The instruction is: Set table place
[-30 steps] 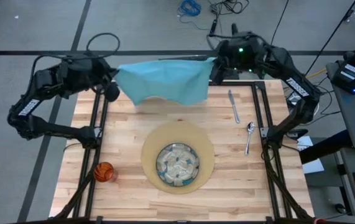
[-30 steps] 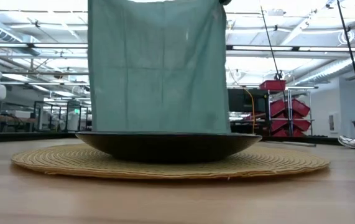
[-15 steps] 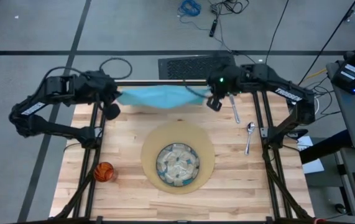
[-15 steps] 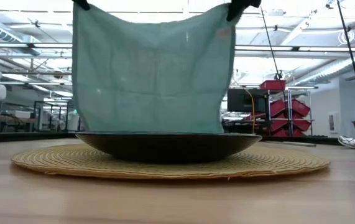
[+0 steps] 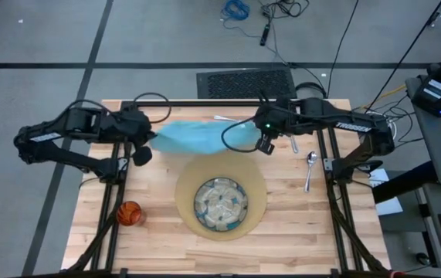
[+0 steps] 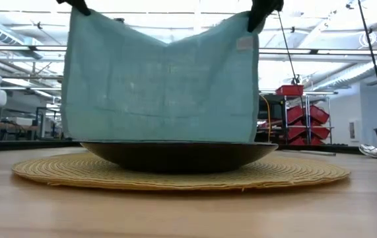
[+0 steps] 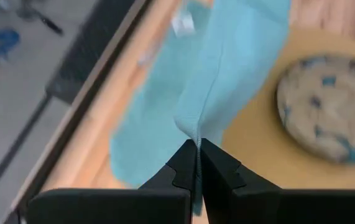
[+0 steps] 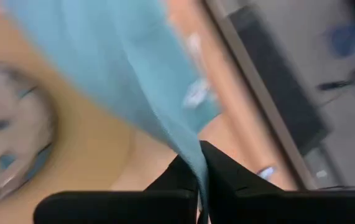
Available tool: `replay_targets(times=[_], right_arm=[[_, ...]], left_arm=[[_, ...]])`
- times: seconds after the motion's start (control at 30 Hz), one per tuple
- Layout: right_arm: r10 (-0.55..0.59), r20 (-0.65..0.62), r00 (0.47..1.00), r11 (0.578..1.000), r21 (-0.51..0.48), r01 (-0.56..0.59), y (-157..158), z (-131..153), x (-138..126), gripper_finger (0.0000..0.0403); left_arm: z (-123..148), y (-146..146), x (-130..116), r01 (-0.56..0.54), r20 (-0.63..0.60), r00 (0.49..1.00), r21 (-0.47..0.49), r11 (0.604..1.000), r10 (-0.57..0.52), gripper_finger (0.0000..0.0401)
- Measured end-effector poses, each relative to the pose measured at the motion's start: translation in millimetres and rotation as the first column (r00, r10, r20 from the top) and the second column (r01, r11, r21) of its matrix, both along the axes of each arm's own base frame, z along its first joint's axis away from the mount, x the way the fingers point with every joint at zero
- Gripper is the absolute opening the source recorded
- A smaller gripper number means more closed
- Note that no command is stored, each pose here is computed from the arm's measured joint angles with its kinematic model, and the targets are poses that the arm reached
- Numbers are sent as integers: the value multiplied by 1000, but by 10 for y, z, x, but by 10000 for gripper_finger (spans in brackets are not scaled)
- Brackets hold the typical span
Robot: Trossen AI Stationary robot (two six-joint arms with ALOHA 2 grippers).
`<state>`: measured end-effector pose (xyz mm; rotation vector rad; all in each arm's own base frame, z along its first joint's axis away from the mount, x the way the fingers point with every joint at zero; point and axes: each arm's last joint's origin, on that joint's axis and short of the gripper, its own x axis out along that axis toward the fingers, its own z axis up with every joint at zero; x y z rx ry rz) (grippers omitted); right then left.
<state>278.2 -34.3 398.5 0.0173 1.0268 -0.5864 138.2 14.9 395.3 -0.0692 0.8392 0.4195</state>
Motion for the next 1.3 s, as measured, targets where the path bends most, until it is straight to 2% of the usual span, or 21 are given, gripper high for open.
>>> replay_targets(times=[0.1, 0.37, 0.6, 0.83, 1.03, 1.17, 1.3], right_arm=[[7, 57, 998, 995, -103, -1, 60, 128, -16, 0], [68, 214, 974, 971, -237, -15, 405, 674, -317, 0], [131, 322, 938, 947, -319, -23, 703, 1057, -641, 0], [171, 370, 913, 934, -357, -30, 723, 1260, -797, 0], [114, 333, 936, 924, -381, 23, 528, 1273, -801, 0], [62, 268, 961, 941, -338, 34, 349, 1171, -736, 0], [13, 201, 980, 954, -296, 48, 166, 1002, -607, 0]], left_arm=[[115, -33, 24, 21, 81, 996, 56, 998, -26, 0], [552, -213, -70, 150, 299, 939, 87, 985, -169, 0], [809, -396, -130, 290, 452, 836, 117, 950, -311, 0], [1000, -492, -186, 370, 535, 737, 194, 908, -414, 0], [1020, -420, -308, 299, 487, 783, 253, 920, -388, 0], [915, -381, -340, 223, 402, 860, 257, 940, -314, 0], [752, -375, -311, 164, 320, 916, 252, 954, -243, 0]])
